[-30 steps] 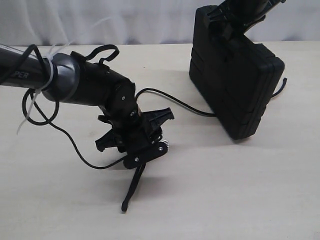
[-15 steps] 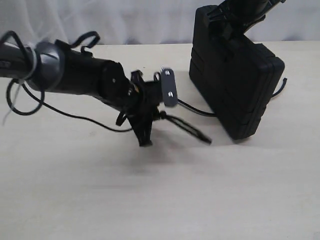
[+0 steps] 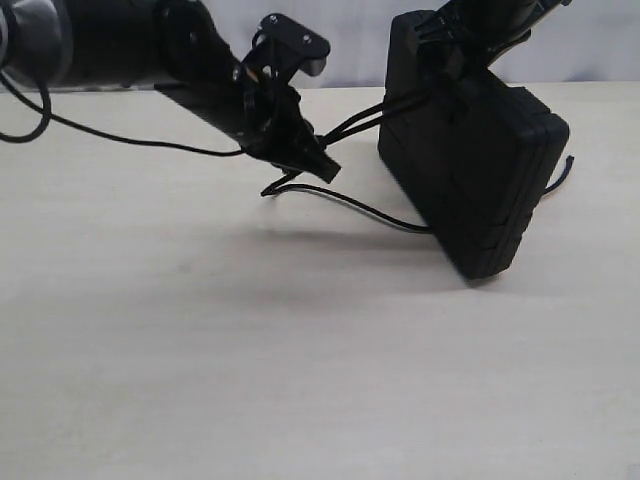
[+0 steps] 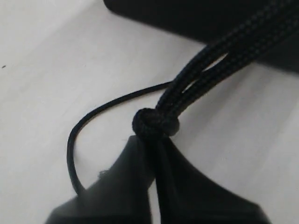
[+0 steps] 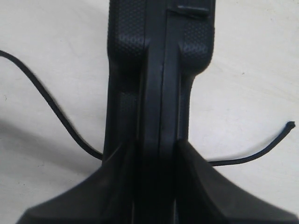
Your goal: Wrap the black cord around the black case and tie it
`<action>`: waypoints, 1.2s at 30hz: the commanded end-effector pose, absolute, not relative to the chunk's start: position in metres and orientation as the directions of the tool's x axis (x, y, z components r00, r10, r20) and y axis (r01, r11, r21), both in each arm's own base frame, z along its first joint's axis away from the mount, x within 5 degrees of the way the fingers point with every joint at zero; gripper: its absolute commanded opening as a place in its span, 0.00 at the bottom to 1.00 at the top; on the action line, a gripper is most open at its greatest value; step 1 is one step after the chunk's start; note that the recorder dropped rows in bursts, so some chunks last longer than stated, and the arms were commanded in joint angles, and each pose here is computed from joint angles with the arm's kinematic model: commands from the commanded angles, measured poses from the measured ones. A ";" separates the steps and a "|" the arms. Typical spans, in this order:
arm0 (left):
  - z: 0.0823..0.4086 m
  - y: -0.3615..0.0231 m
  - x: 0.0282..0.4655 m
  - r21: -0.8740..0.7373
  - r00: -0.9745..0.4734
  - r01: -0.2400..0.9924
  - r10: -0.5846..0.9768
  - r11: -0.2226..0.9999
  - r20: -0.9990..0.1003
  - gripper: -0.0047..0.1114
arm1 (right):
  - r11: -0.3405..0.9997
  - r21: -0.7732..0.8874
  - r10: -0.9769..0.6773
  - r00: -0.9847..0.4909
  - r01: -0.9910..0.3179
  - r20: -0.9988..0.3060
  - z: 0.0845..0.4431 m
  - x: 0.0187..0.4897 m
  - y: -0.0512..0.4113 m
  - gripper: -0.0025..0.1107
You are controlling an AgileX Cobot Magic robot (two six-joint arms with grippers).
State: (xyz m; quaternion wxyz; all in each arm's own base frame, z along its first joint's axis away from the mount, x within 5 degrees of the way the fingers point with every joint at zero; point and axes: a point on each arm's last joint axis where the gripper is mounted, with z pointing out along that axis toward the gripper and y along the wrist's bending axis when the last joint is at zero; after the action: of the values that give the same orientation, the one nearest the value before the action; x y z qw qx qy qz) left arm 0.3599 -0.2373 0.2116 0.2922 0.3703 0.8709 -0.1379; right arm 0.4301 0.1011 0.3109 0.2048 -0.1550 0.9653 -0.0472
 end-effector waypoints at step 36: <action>0.210 -0.281 0.428 -0.126 -0.715 0.679 0.612 0.724 -0.339 0.04 | 0.948 -0.151 -0.317 -0.875 -0.280 -0.366 0.307 0.431 0.100 0.06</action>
State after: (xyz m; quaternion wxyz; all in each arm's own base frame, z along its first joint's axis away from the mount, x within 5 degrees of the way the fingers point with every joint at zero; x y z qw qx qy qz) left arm 0.4275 -0.2772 0.2043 0.1233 0.3591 0.9188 -0.1079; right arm 0.4301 0.1013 0.3109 0.2047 -0.1549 0.9654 -0.0463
